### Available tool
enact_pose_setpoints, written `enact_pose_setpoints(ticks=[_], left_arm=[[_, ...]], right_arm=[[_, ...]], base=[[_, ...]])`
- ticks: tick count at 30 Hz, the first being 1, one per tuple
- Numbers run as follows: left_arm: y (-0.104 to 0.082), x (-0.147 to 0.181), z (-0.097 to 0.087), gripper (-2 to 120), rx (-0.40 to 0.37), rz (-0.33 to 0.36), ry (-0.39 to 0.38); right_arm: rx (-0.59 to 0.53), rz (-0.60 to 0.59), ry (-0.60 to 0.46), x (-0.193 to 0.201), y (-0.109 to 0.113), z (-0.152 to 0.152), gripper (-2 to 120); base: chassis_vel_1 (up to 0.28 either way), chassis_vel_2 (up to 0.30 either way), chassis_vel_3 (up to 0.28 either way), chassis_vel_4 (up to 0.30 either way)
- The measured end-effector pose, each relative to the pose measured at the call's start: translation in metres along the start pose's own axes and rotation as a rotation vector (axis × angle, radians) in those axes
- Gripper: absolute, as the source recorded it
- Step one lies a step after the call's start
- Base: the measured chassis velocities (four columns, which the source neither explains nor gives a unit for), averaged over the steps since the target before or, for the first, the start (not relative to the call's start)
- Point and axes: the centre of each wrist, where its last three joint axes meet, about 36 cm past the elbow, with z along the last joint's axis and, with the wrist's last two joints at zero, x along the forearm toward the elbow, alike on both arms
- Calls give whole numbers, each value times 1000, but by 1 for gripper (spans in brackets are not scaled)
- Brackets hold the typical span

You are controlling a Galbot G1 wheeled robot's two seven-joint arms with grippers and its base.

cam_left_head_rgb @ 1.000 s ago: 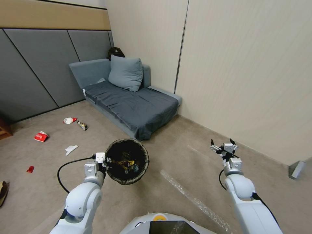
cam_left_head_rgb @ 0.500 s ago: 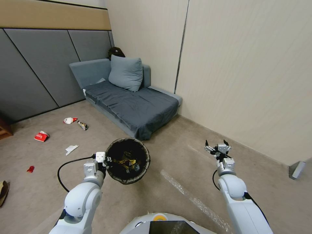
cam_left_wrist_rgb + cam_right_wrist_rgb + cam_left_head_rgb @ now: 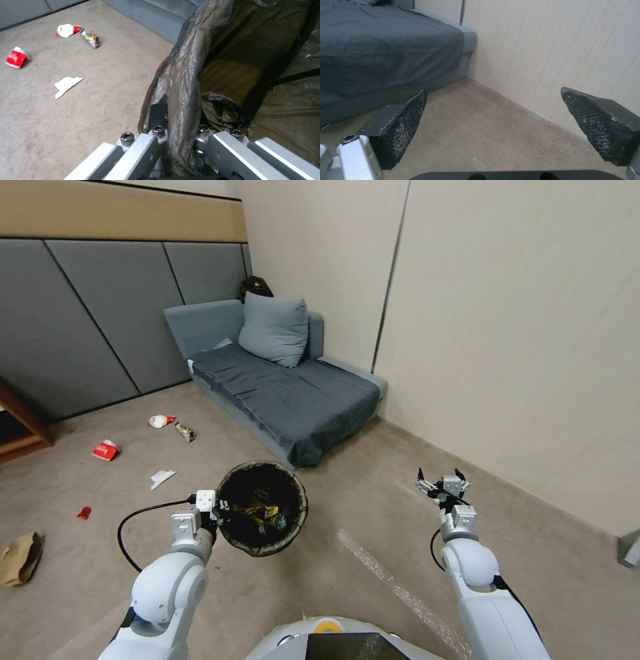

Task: Pick up the trash bin, then pick up the garbage from the floor and place it into the trash bin.

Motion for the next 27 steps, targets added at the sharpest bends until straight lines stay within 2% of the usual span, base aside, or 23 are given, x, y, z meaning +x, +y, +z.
enact_pose_setpoints(ticks=[27], left_arm=[[0,-3,0,0,0,10,1]], right_arm=[[-1,3,12,9,12,8,100]], base=[[56,51,53,49]])
